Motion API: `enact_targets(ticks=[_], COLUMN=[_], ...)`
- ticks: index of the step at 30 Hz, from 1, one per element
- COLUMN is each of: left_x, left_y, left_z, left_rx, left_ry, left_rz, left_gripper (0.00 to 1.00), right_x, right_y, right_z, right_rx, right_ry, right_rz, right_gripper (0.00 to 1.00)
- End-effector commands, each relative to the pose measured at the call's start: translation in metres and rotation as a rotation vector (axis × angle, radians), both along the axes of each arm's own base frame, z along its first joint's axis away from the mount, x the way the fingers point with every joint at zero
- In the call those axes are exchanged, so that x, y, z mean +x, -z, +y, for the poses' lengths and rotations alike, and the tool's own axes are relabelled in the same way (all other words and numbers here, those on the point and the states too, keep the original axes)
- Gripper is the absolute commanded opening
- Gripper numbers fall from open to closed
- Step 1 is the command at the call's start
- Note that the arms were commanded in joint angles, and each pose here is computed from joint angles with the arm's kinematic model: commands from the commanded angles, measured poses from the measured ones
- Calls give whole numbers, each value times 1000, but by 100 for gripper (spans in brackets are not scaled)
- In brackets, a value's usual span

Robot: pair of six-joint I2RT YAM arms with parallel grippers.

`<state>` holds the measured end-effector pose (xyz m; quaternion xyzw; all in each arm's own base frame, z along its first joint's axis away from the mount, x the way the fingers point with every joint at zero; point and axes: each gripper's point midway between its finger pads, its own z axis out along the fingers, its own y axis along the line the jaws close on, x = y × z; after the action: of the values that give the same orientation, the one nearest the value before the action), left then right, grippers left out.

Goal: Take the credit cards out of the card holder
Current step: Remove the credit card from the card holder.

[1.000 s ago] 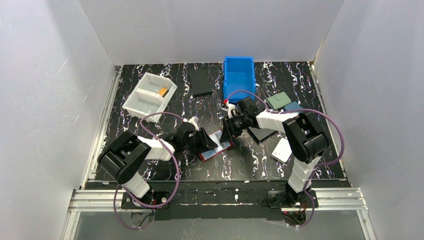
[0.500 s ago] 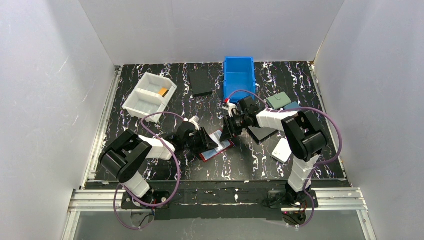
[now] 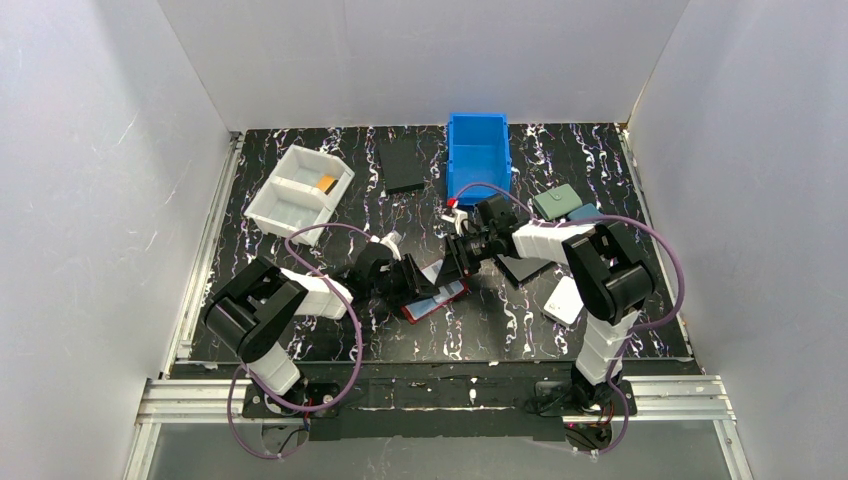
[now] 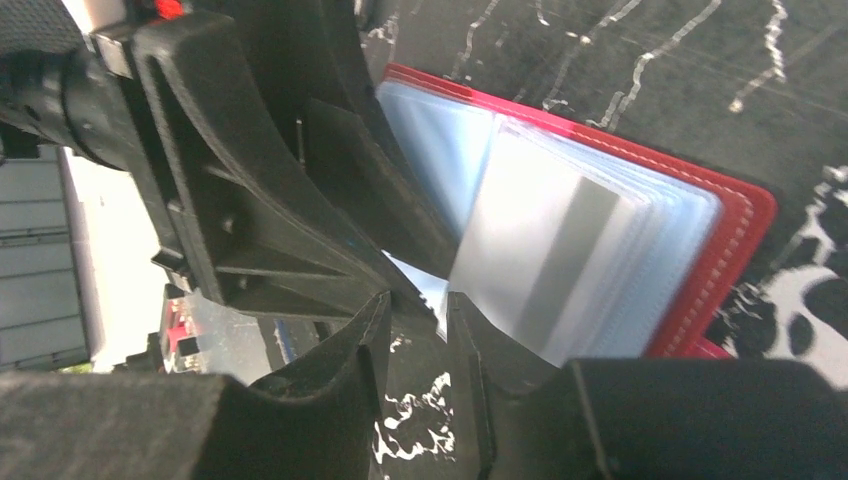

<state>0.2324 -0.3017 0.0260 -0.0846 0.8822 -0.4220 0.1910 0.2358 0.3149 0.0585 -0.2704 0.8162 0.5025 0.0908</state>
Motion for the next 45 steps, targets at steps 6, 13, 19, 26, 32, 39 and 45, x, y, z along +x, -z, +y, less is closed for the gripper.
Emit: enact_targets(ticks=[6, 13, 19, 26, 32, 39, 45], left_x=[-12, -10, -13, -17, -18, -20, -21], left_y=[22, 33, 36, 45, 46, 47, 50], left_z=[15, 16, 21, 24, 24, 24, 26], left_rx=[107, 153, 169, 188, 188, 188, 194], left_ry=[15, 0, -8, -5, 6, 12, 8], left_rz=[37, 87, 96, 115, 119, 122, 131], left_gripper=[30, 11, 10, 8, 9, 10, 11], right_x=[33, 33, 33, 33, 15, 8, 6], right_y=[-19, -4, 14, 20, 13, 3, -14], right_z=[-23, -26, -29, -31, -16, -9, -6], right_rx=[-85, -115, -162, -181, -95, -40, 17], right_ry=[5, 14, 41, 39, -36, -50, -61], right_rz=[-255, -232, -169, -163, -98, -71, -100], right_gripper=[36, 37, 36, 38, 37, 35, 32])
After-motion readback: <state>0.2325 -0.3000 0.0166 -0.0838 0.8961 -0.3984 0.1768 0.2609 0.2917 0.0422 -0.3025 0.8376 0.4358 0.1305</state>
